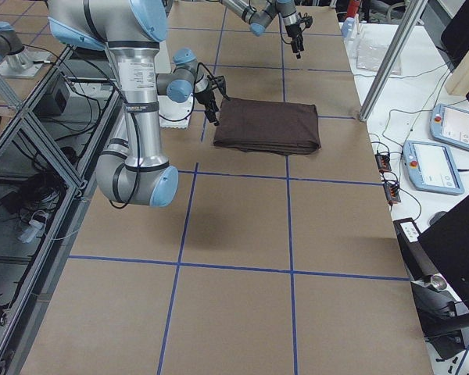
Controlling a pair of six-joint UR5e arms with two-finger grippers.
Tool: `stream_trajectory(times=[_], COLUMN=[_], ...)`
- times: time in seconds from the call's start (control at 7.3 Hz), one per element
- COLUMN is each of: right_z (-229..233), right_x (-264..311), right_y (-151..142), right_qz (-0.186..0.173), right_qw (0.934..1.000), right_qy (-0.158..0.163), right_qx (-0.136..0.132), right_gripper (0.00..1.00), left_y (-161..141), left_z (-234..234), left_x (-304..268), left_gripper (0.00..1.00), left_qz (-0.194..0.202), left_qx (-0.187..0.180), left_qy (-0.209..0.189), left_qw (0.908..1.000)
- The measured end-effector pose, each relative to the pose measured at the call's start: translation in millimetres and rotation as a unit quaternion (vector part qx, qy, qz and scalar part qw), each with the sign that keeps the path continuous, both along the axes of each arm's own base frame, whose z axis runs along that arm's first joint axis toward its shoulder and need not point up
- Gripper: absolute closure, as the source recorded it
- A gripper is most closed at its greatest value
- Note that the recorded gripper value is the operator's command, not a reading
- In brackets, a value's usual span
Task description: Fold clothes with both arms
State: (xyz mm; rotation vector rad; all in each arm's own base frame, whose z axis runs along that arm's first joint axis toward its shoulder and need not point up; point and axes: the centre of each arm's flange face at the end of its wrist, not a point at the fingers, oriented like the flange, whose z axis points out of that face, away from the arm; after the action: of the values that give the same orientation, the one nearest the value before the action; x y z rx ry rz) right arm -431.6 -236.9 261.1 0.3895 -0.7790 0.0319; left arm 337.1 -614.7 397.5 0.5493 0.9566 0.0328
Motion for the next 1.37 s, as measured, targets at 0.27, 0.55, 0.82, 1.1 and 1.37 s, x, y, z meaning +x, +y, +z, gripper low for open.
stream_trajectory(times=[0.27,0.55,0.82,1.1,1.37], right_z=[-13.5,-23.7,-22.1,-19.7,-18.7], right_x=[8.8,15.2,25.1,30.7,31.7], right_y=[-8.6,-6.6,-5.0,-7.7,-10.1], right_qz=[0.007,0.04,0.077,0.098,0.104], right_qw=[0.9977,0.9853,0.9648,0.9537,0.9519], right_qy=[-0.065,-0.15,-0.219,-0.244,-0.247], right_qx=[-0.016,-0.072,-0.123,-0.146,-0.147], right_gripper=[0.0,0.0,0.0,0.0,0.0], left_y=[41.4,117.9,206.0,266.9,303.8], left_z=[-35.6,-71.2,-97.7,-105.1,-100.0], left_x=[40.9,77.9,109.6,149.1,180.0], left_gripper=[0.0,0.0,0.4,0.45,0.45], left_qz=[0.011,0.025,0.018,-0.009,-0.005], left_qx=[-0.031,-0.082,-0.154,-0.229,-0.257], left_qy=[0.052,0.109,0.163,0.197,0.195], left_qw=[0.9981,0.9904,0.9744,0.9532,0.9467])
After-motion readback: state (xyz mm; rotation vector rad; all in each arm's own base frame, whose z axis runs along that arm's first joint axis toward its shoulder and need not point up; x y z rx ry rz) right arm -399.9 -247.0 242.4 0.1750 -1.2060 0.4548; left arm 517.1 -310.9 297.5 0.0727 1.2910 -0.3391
